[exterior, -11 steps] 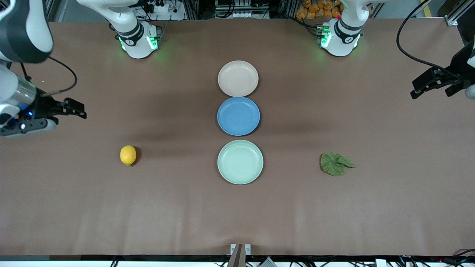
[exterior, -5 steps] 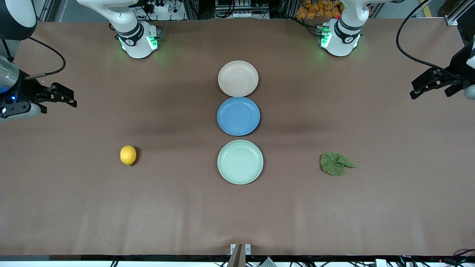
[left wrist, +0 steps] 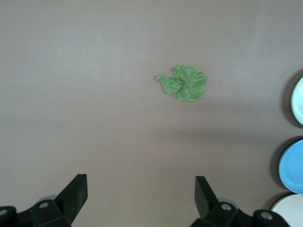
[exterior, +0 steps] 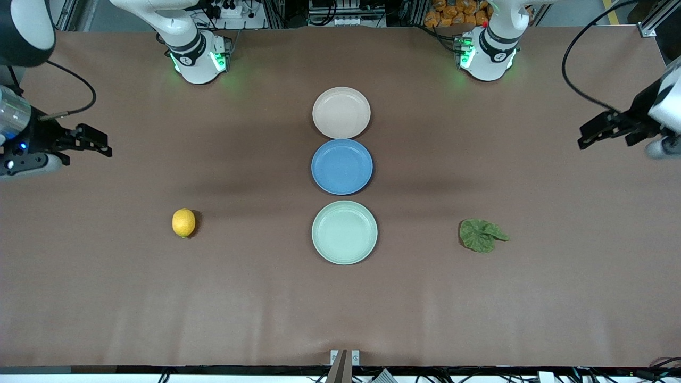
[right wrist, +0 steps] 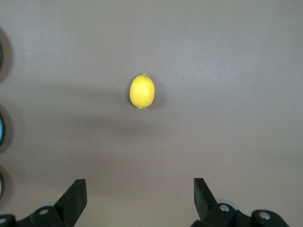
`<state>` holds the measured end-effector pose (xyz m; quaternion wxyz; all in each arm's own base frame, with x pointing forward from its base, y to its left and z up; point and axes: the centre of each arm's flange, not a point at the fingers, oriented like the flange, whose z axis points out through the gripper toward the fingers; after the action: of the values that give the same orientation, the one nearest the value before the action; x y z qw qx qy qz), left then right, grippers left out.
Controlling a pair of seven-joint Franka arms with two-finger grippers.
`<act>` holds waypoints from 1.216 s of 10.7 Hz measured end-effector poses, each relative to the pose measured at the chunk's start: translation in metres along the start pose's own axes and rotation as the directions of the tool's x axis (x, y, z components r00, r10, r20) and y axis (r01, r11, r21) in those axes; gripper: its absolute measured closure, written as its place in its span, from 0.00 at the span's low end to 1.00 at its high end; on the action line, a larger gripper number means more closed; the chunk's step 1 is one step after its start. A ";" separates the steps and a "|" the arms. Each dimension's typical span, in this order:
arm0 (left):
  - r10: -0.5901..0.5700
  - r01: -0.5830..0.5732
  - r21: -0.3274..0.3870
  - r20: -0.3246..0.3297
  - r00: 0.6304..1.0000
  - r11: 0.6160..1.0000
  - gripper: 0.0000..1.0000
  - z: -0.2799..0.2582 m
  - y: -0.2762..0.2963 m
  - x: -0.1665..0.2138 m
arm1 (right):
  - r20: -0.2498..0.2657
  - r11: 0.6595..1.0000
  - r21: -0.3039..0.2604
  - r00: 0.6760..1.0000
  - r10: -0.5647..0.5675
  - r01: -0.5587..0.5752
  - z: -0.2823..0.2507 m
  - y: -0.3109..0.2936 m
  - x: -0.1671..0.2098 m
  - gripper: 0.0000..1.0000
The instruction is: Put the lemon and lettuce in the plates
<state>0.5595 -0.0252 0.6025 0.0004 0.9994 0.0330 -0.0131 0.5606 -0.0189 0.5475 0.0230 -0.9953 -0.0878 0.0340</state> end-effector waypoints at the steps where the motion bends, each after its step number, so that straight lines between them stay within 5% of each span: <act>1: 0.001 -0.001 0.000 0.025 1.000 1.000 0.00 0.024 -0.003 0.009 | 0.008 1.000 0.000 1.000 0.005 -0.005 0.017 0.004 0.007 0.00; 7: 0.039 -0.039 -0.011 0.031 0.999 0.999 0.00 0.170 0.020 0.050 | 0.086 1.000 -0.001 0.996 0.026 -0.026 0.155 0.027 0.061 0.00; 13: 0.056 -0.055 -0.030 0.028 0.998 0.998 0.00 0.291 0.038 0.084 | 0.136 0.995 -0.001 0.985 0.103 -0.104 0.235 0.003 0.084 0.00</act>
<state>0.6385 -0.0577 0.3098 0.0156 0.9995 0.0055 -0.0270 0.6271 0.0023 0.3079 0.0184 -0.9938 -0.0370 0.1031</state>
